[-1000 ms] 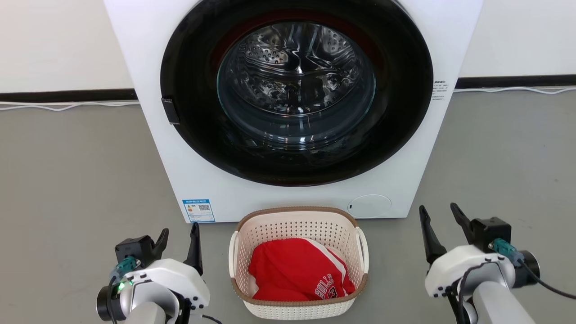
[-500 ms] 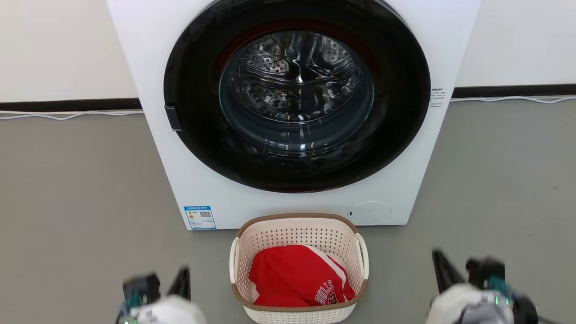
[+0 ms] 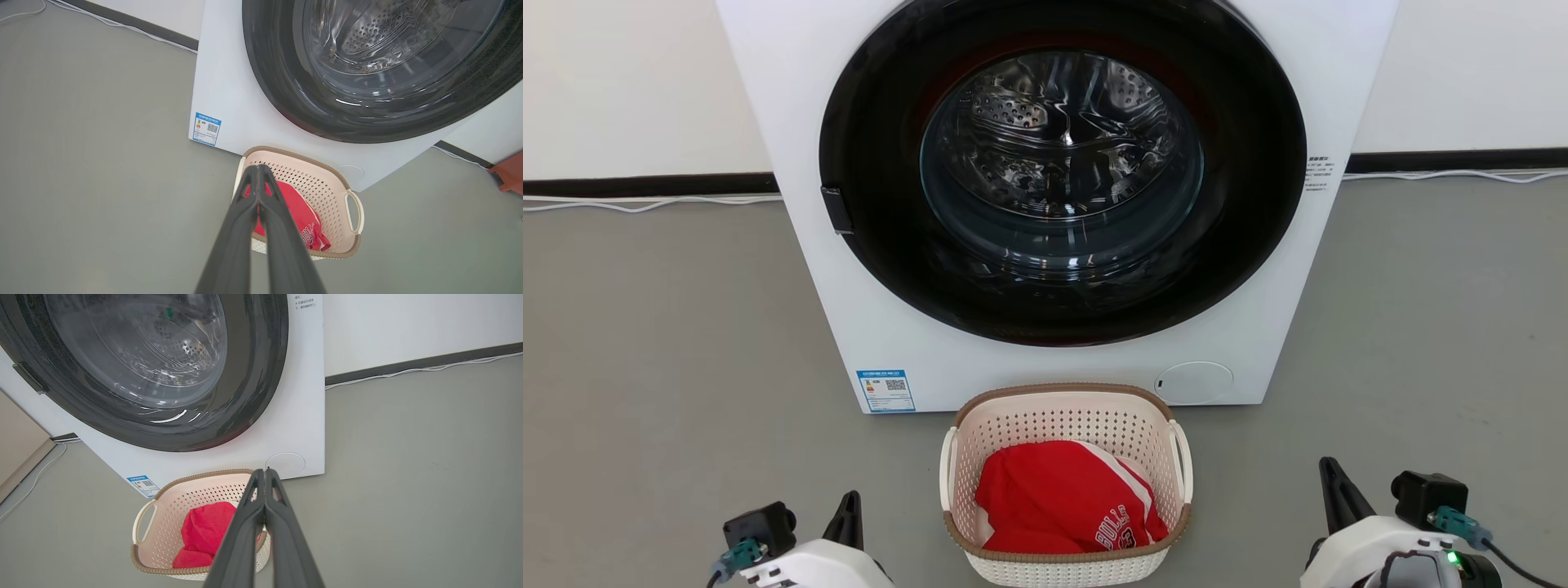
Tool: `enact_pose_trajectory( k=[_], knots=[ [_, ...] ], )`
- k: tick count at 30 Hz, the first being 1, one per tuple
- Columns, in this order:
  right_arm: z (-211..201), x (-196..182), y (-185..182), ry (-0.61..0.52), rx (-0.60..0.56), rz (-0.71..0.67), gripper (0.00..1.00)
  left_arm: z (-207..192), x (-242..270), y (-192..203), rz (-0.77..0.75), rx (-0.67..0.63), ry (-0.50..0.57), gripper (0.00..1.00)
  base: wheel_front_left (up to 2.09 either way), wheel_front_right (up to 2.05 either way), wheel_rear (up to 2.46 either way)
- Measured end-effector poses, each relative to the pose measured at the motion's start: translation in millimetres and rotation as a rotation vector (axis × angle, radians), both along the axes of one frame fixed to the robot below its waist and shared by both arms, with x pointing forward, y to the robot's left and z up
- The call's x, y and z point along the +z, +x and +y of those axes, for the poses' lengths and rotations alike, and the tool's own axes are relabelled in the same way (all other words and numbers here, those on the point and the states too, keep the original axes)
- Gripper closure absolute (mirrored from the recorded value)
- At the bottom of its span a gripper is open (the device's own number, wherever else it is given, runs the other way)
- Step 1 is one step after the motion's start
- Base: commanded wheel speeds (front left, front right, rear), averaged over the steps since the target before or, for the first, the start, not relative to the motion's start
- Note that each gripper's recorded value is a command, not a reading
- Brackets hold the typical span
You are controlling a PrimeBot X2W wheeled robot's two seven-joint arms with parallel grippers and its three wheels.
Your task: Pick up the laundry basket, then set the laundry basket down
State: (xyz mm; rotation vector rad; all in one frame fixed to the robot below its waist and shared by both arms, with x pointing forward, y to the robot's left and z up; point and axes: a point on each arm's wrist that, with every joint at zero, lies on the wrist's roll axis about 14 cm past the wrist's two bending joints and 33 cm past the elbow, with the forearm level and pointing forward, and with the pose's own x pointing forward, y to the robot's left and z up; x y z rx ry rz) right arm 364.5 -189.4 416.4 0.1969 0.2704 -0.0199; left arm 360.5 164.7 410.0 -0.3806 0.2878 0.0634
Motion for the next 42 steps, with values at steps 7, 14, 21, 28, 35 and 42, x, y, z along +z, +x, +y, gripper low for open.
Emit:
enact_pose_trajectory(
  k=[7,14,21,28,35,42],
  knots=[
    [-2,6,4,0.079,-0.039,-0.02,1.0,2,4,3,-0.005,0.029,-0.074,1.0,0.0,0.0,0.0],
    [-5,11,7,0.155,-0.072,-0.032,1.0,5,8,6,-0.011,0.061,-0.146,1.0,0.0,0.0,0.0],
    [-8,15,9,0.227,-0.104,-0.038,1.0,5,11,8,-0.016,0.077,-0.209,1.0,0.0,0.0,0.0],
    [-12,18,9,0.332,-0.147,-0.051,1.0,7,13,7,-0.016,0.106,-0.304,1.0,0.0,0.0,0.0],
    [-13,20,10,0.415,-0.175,-0.057,1.0,9,18,10,-0.028,0.127,-0.377,1.0,0.0,0.0,0.0],
    [-14,26,13,0.498,-0.195,-0.07,1.0,10,23,13,-0.034,0.141,-0.451,1.0,0.0,0.0,0.0]
  ],
)
